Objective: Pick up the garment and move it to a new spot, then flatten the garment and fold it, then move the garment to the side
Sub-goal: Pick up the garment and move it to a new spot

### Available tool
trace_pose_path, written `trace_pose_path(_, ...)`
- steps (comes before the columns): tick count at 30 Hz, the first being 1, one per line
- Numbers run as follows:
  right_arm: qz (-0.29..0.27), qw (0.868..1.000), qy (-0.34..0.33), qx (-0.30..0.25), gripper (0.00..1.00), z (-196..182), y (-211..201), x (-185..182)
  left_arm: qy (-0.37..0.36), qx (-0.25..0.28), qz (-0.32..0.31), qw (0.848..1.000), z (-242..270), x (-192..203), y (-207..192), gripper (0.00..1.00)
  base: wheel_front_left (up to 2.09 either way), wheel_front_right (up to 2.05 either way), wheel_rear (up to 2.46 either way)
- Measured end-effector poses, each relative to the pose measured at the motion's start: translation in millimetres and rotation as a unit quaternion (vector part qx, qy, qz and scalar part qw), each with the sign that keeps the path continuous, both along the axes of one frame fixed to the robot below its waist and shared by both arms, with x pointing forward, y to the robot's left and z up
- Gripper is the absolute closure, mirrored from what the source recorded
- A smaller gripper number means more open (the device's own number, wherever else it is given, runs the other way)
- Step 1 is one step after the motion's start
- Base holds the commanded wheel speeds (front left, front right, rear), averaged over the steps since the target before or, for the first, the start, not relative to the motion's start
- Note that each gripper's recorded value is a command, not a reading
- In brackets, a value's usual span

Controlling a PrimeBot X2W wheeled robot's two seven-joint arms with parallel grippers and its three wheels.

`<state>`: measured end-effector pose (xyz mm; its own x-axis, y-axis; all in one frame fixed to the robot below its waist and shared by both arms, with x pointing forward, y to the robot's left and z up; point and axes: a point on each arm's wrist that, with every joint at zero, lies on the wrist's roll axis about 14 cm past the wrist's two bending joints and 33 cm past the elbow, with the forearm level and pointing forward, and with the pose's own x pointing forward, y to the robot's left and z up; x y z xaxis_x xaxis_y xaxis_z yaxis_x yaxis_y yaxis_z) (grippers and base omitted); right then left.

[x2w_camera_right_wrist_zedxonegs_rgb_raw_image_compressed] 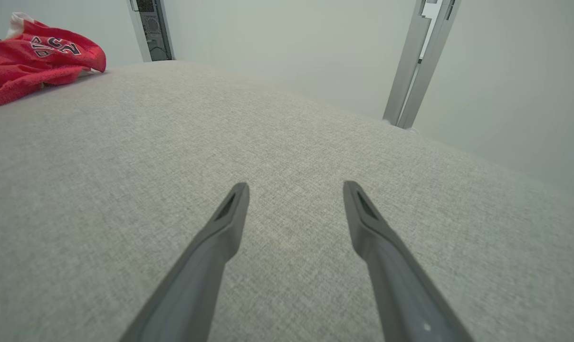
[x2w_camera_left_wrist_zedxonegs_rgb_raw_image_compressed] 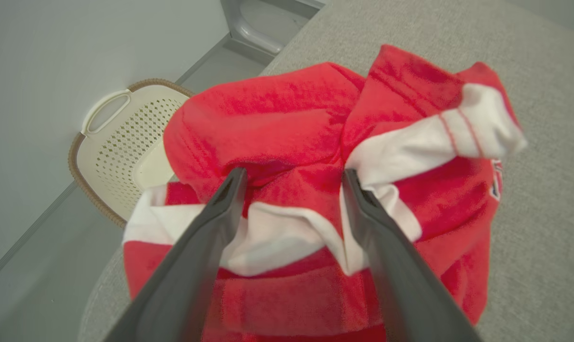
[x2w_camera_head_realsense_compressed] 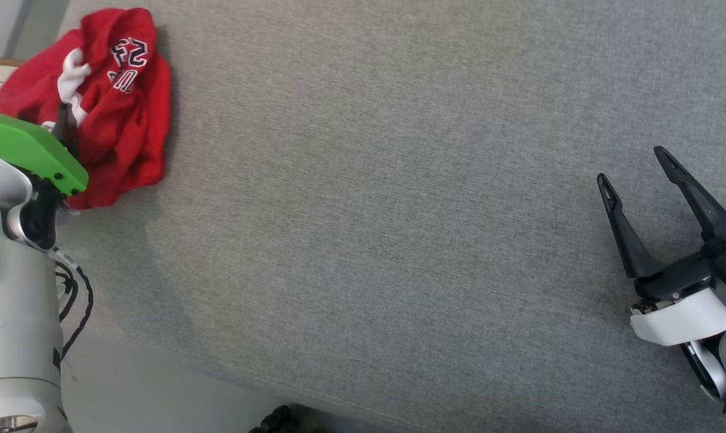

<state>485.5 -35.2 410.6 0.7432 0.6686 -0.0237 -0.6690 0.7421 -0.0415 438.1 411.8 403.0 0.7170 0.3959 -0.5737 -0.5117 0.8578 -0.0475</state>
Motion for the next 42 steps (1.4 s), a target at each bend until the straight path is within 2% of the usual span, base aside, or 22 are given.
trace_pose_path(5, -0.013, 1.000, 0.012, -0.001, 0.00, -15, -9, 3, 0.083, -0.051, -0.007, 0.995, -55, -7, -22, 0.00, 0.00, 0.00, 0.00)
trace_pose_path(9, -0.022, 1.000, 0.016, -0.001, 0.00, -20, -15, 5, 0.103, -0.051, -0.024, 0.993, -75, -4, -31, 0.00, 0.00, 0.00, 0.00)
trace_pose_path(10, -0.025, 1.000, 0.015, 0.000, 0.00, -20, -16, 6, 0.102, -0.046, -0.030, 0.993, -77, -1, -32, 0.18, 0.00, 0.00, 0.00)
trace_pose_path(11, -0.028, 1.000, 0.015, 0.000, 0.00, -21, -18, 7, 0.099, -0.037, -0.036, 0.994, -78, 2, -32, 0.75, 0.00, 0.00, 0.00)
trace_pose_path(12, -0.030, 0.999, 0.014, 0.000, 0.00, -21, -20, 8, 0.095, -0.027, -0.043, 0.994, -78, 5, -32, 1.00, 0.00, 0.00, 0.00)
trace_pose_path(15, -0.038, 0.999, 0.014, -0.002, 0.00, -21, -24, 9, 0.070, -0.006, -0.061, 0.996, -75, 17, -36, 1.00, 0.00, 0.00, 0.00)
trace_pose_path(20, -0.045, 0.999, 0.011, 0.007, 0.00, -10, -21, 5, -0.022, 0.013, -0.082, 0.996, -42, 43, -45, 1.00, 0.00, 0.00, 0.00)
trace_pose_path(23, -0.049, 0.999, 0.004, 0.020, 0.00, 5, -16, 2, -0.085, 0.048, -0.105, 0.990, -7, 56, -44, 1.00, 0.00, 0.00, 0.00)
trace_pose_path(27, -0.062, 0.997, -0.011, 0.040, 0.00, 29, -14, -1, -0.130, 0.078, -0.135, 0.979, 25, 60, -48, 1.00, 0.00, 0.00, 0.00)
trace_pose_path(34, -0.098, 0.992, -0.042, 0.066, 0.00, 75, -25, -16, -0.219, 0.066, -0.200, 0.953, 73, 65, -104, 1.00, 0.00, 0.00, 0.00)
trace_pose_path(42, -0.169, 0.980, -0.074, 0.077, 0.00, 114, -71, -44, -0.281, -0.033, -0.290, 0.914, 92, 65, -247, 1.00, 0.00, 0.00, 0.00)
